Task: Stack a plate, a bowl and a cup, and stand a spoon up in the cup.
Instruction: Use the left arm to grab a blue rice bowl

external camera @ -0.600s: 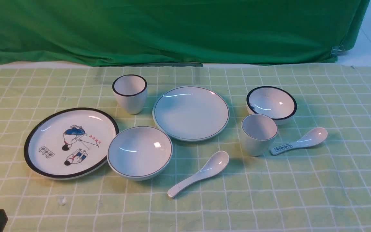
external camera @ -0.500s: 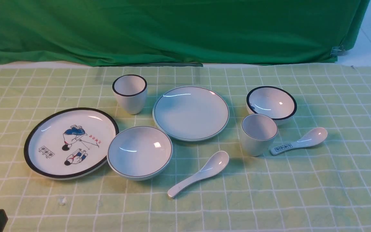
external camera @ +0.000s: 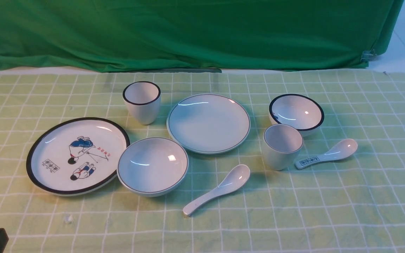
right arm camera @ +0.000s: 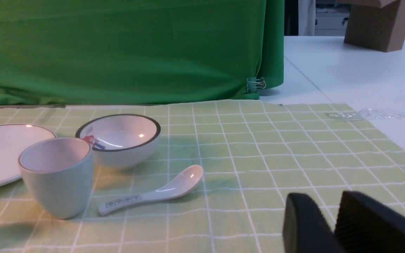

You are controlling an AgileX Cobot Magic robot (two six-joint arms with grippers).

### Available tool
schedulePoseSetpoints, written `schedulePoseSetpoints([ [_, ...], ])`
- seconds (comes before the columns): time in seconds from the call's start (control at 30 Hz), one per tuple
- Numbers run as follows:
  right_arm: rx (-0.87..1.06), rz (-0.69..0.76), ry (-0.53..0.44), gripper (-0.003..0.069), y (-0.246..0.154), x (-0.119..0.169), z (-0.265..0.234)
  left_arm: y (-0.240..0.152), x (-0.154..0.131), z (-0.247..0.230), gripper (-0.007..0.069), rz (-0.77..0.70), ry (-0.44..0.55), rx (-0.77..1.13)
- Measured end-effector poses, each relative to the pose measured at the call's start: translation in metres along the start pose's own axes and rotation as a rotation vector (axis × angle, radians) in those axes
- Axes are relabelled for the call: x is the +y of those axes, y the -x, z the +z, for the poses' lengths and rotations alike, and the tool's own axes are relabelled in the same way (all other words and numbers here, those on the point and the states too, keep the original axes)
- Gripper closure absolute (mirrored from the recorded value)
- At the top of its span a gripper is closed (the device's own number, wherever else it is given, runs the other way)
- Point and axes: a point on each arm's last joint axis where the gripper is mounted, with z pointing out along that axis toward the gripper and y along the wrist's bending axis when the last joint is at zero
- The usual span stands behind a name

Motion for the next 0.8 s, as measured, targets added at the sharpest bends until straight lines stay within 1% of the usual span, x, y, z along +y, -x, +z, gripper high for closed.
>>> schedulePoseSetpoints([
  [0.43,0.0,0.0,0.0,0.0463,0.0,0.0,0.0,0.0,0.0,0.0,0.0608,0.0,0.0,0.0],
  [0.8,0.0,-0.001,0.0,0.0456,0.0,0.0,0.0,0.0,0.0008,0.0,0.0608,0.041,0.008,0.0],
])
